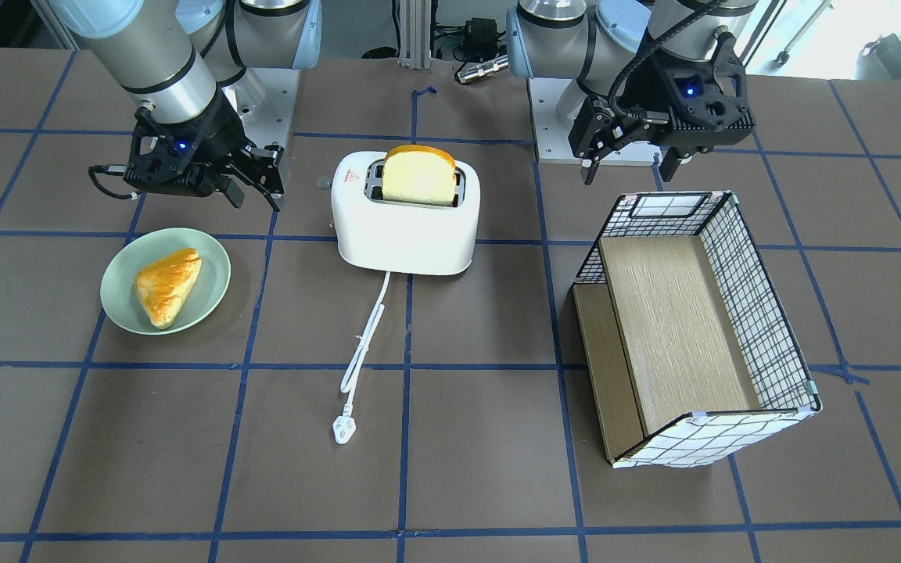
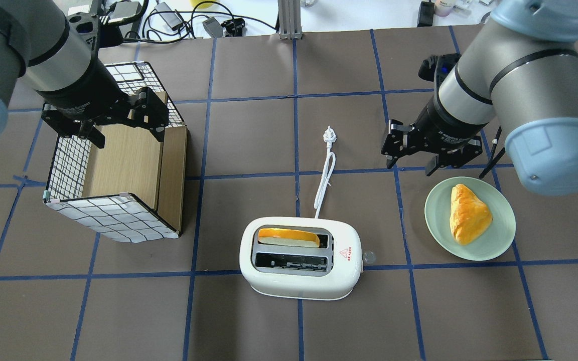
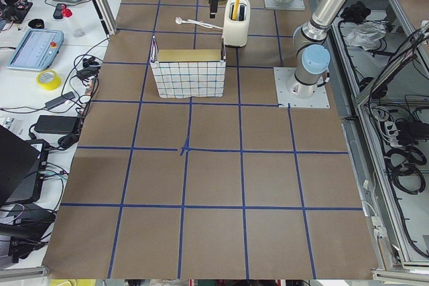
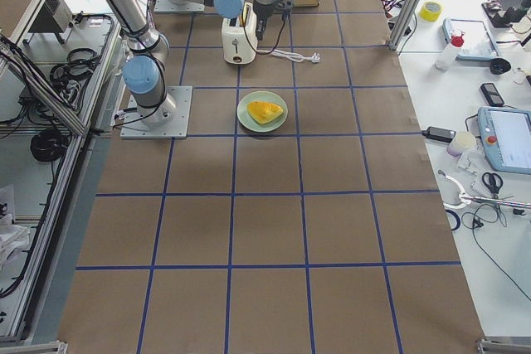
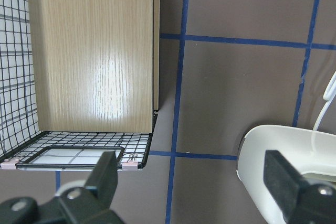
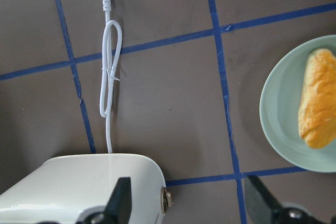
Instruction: Press toaster with right arm
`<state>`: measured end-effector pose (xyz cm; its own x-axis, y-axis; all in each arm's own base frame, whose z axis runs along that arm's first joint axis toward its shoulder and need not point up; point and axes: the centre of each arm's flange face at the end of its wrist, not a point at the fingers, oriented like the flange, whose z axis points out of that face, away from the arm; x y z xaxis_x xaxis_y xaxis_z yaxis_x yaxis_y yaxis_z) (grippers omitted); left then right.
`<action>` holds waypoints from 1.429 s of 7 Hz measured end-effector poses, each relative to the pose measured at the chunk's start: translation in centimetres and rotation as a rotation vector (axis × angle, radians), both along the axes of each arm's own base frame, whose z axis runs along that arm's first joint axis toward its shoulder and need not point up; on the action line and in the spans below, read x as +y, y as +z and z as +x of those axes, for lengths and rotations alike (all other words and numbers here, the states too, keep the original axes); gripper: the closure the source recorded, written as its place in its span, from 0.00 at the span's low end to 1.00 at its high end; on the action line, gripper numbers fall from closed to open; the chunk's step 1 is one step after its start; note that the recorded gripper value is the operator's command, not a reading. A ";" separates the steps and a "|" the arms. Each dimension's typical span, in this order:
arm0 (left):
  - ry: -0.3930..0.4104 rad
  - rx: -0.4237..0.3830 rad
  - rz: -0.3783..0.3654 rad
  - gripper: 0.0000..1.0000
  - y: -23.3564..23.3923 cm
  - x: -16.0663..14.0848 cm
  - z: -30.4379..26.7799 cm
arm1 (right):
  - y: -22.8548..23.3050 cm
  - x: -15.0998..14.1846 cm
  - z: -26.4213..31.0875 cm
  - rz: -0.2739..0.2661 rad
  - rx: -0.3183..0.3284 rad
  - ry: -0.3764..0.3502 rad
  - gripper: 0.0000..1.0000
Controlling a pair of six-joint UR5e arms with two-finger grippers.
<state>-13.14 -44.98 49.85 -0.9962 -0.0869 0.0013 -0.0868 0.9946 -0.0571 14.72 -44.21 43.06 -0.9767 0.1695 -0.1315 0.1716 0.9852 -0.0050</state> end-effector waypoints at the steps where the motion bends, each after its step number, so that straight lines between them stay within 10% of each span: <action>1: 0.000 0.000 0.000 0.00 0.0 0.0 0.0 | 2.0 -0.8 -0.2 -0.042 0.030 0.024 0.00; 6: 0.000 0.000 0.000 0.00 0.0 0.0 0.0 | 5.9 -3.0 -1.1 -0.061 0.140 0.330 0.00; 10: 0.000 0.000 0.000 0.00 0.0 0.0 0.0 | 7.7 -3.1 -0.4 0.067 0.106 0.189 0.01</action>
<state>-13.14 -44.98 49.84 -0.9962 -0.0869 0.0013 -0.0868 0.9946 -0.0569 14.36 -47.35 50.74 -0.9997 -0.0130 -0.0210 -0.0141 0.9985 0.0529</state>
